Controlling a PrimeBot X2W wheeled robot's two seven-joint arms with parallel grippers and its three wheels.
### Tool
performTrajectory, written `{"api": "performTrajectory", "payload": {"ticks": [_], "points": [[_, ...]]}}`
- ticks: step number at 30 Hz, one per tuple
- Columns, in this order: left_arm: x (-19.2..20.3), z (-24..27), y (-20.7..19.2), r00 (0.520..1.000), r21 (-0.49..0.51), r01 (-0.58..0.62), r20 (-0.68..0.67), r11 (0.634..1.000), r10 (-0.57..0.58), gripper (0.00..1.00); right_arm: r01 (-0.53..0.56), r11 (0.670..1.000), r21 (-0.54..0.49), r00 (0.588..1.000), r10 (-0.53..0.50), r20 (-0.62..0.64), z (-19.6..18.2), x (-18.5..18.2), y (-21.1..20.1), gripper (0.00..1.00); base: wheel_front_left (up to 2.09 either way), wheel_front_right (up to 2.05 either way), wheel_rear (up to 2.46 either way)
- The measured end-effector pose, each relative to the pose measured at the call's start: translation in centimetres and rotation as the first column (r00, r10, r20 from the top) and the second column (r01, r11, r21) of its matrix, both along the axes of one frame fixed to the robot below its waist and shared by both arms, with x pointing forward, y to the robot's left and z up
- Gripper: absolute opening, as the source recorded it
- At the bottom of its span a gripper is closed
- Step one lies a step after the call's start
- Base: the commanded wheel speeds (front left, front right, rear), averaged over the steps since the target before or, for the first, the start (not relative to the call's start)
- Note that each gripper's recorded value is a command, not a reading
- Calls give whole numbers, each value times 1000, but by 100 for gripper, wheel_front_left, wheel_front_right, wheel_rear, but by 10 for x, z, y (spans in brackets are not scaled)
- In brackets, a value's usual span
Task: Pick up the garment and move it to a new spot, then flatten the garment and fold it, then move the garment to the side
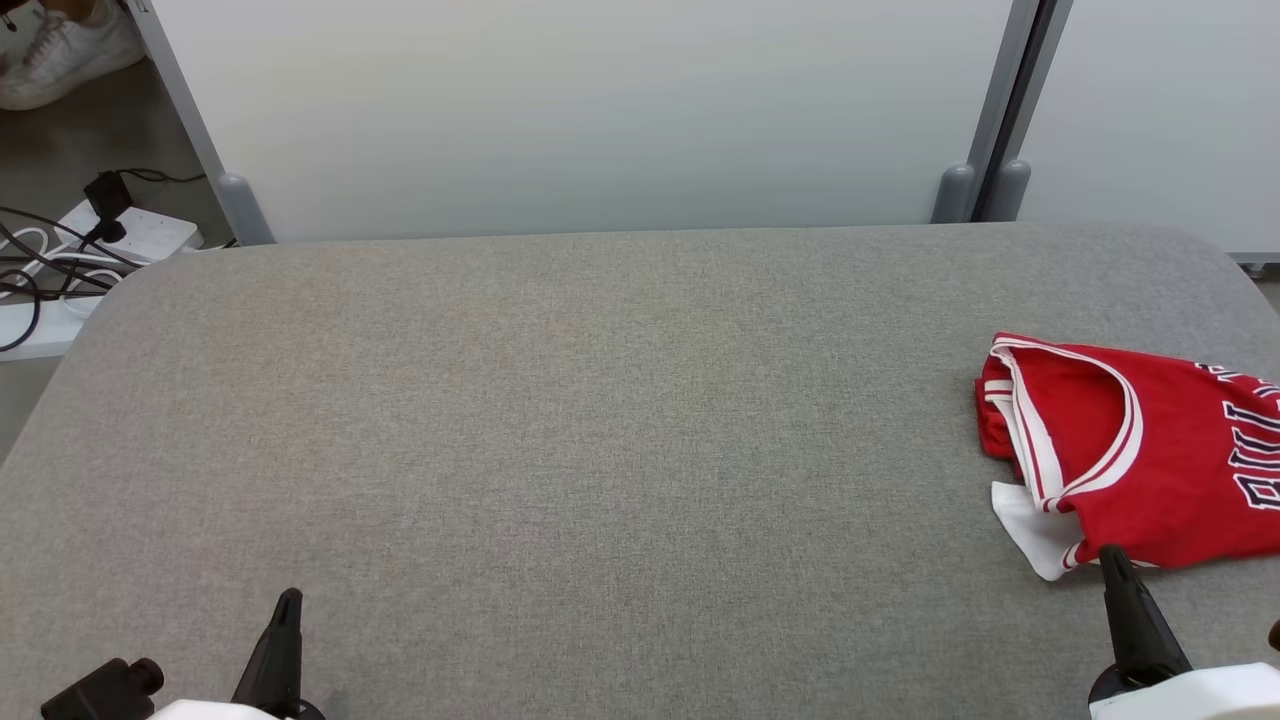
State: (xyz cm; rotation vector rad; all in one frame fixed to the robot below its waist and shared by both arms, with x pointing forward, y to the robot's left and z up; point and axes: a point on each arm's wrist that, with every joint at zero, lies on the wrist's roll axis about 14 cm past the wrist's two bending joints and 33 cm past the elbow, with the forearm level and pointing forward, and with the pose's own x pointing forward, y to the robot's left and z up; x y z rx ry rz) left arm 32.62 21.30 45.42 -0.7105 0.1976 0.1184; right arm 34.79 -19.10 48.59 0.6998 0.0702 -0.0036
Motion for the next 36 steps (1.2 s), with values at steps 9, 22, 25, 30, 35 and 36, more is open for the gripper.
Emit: {"api": "performTrajectory", "payload": {"ticks": [9,22,25,30,35,36], "points": [[7,2,-3,1000,-107,-15,7,994,16,0,20,994,105,1000,-18,-17,-4,2,-3,0,0,0,0],[14,2,-7,999,-252,-29,6,967,32,0,48,966,254,999,-43,-25,-4,8,-7,0,0,0,0],[18,5,-7,999,-286,-30,16,958,36,0,52,956,289,998,-43,-35,-7,7,-7,0,0,0,0],[19,4,-11,999,-344,-37,14,938,44,0,55,938,342,998,-47,-32,-4,11,-8,0,0,0,0],[24,7,-12,998,-394,-35,25,918,49,0,62,916,396,998,-50,-39,-6,12,-8,0,0,0,0],[24,8,-12,998,-403,-34,28,914,49,0,66,910,409,998,-53,-43,-7,12,-8,0,0,0,0]]}}
